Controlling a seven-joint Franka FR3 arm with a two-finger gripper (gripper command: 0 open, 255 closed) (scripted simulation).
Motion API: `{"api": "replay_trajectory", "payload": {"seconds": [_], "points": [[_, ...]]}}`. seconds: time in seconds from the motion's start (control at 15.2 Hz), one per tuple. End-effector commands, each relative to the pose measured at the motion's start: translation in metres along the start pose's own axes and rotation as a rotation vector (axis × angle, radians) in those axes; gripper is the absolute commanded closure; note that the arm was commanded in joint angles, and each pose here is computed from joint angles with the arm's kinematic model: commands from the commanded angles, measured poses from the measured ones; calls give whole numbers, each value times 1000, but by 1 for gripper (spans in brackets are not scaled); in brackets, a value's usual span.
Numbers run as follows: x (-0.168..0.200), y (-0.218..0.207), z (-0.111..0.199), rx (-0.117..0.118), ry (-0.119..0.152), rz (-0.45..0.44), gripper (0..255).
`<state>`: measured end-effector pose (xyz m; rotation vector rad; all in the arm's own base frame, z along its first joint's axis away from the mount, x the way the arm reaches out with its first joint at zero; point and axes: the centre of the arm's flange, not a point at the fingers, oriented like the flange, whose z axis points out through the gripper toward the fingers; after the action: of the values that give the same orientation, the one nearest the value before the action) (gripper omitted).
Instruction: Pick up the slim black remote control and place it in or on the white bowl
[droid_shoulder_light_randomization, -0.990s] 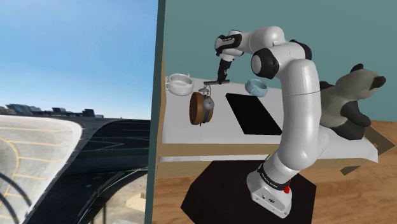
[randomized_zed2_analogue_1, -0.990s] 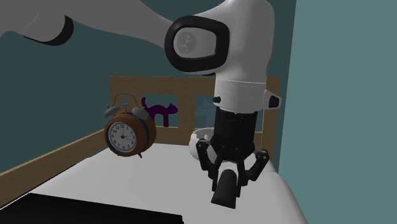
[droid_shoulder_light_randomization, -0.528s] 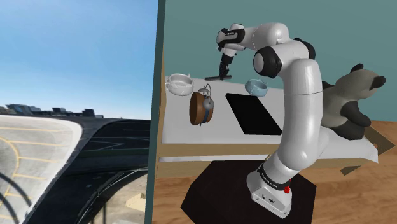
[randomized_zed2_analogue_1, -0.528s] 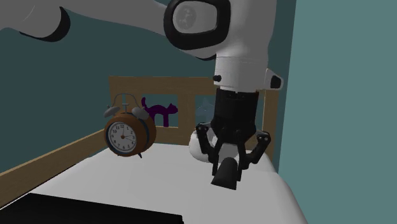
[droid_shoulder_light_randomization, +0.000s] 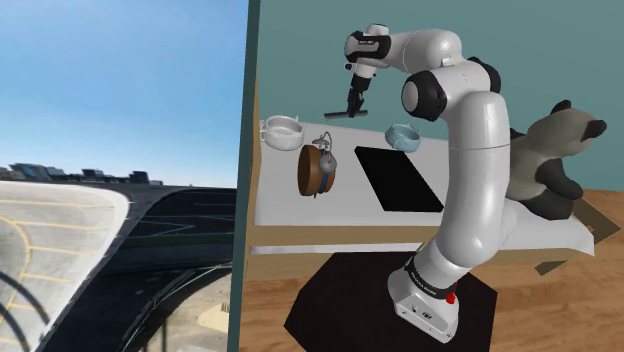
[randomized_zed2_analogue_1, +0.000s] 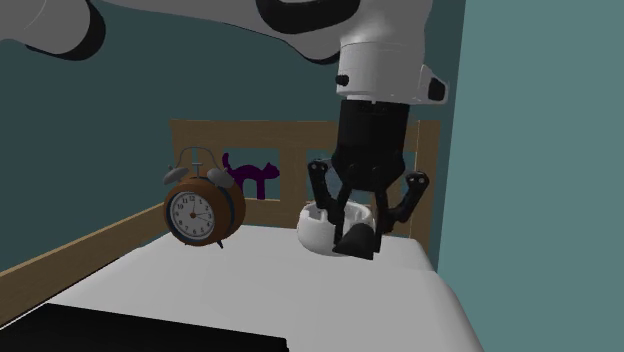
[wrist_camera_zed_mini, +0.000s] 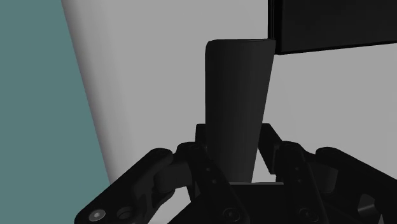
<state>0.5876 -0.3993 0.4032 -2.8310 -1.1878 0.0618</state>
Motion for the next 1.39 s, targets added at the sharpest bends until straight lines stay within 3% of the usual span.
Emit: {"api": "replay_trajectory", "payload": {"seconds": [0.0,0.33,1.32], "points": [[-1,-1,-11,0,0,0,255],[-1,-3,-36,0,0,0,255],[189,-56,-27,0,0,0,255]]}}
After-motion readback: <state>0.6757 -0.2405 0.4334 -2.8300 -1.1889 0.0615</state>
